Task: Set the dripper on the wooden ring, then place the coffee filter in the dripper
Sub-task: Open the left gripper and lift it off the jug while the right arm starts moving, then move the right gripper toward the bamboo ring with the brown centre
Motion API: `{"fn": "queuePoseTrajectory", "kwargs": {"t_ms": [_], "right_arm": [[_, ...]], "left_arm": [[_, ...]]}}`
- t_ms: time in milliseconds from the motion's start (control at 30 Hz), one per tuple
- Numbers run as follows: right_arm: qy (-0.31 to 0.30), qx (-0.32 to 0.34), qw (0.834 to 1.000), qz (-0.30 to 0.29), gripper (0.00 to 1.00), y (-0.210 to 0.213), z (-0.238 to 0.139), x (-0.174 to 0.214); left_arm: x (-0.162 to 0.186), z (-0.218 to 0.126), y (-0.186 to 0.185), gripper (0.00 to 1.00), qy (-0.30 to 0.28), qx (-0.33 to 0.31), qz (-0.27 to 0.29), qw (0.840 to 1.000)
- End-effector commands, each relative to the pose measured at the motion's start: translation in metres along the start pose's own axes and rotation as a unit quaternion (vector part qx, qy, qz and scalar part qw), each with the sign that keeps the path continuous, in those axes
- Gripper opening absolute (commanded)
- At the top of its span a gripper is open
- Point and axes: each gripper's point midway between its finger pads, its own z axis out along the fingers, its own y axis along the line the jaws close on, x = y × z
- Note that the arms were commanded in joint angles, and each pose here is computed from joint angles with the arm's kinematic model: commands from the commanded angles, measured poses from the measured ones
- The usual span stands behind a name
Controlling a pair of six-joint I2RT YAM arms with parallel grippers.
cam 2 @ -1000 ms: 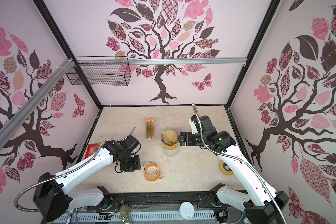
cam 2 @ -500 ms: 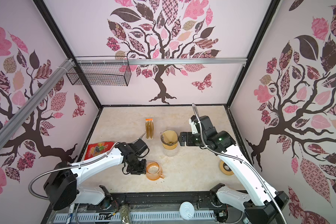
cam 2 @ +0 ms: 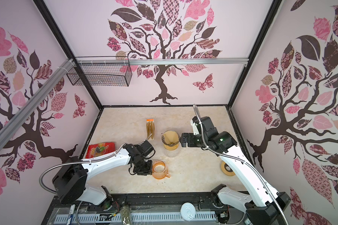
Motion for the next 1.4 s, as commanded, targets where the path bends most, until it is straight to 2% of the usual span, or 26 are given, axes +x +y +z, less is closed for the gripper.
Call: {"fn": "queuePoseTrajectory", "kwargs": {"t_ms": [0,167,300,400,467,533,633,867,967,1100,1233,1367], "right_arm": [[-0.023,0.002,1.000,0.001,1.00,0.002,-0.017,-0.010],[-0.027,0.001,1.000,0.011,1.00,0.002,-0.020,-0.010],[-0.031,0.006,0.999,0.017,1.00,0.000,-0.023,-0.012],[-0.033,0.014,0.999,0.020,1.00,-0.004,-0.024,-0.010],[-0.032,0.020,0.999,0.029,1.00,-0.009,-0.024,-0.008],[-0.034,0.020,0.998,0.042,1.00,-0.012,-0.024,-0.007],[-0.039,0.035,0.997,0.055,1.00,-0.019,-0.018,-0.009],[-0.036,0.105,0.987,0.116,1.00,-0.061,-0.006,0.004],[-0.034,0.150,0.977,0.149,1.00,-0.088,-0.002,0.017],[-0.045,0.201,0.962,0.179,1.00,-0.113,-0.007,0.034],[-0.035,0.248,0.939,0.235,1.00,-0.149,-0.014,0.057],[-0.047,0.271,0.916,0.292,1.00,-0.177,-0.022,0.076]], "left_arm": [[-0.014,-0.016,-0.017,0.35,-0.035,0.021,0.002,0.999],[-0.001,-0.040,-0.002,0.38,-0.050,0.004,0.005,0.999],[0.014,-0.064,0.011,0.47,-0.062,-0.007,0.022,0.998],[0.019,-0.082,0.018,0.60,-0.082,-0.014,0.037,0.996],[0.020,-0.096,0.022,0.72,-0.101,-0.018,0.047,0.994],[0.017,-0.111,0.023,0.86,-0.125,-0.015,0.059,0.990],[0.004,-0.134,0.025,0.98,-0.161,-0.014,0.070,0.984],[-0.021,-0.192,0.026,0.98,-0.259,0.019,0.072,0.963],[-0.025,-0.200,0.017,0.98,-0.284,0.054,0.062,0.955],[-0.024,-0.183,-0.012,0.98,-0.249,0.137,0.062,0.957],[-0.013,-0.165,-0.006,0.98,-0.203,0.119,0.077,0.969],[0.001,-0.163,-0.005,0.98,-0.213,0.150,0.093,0.961]]}}
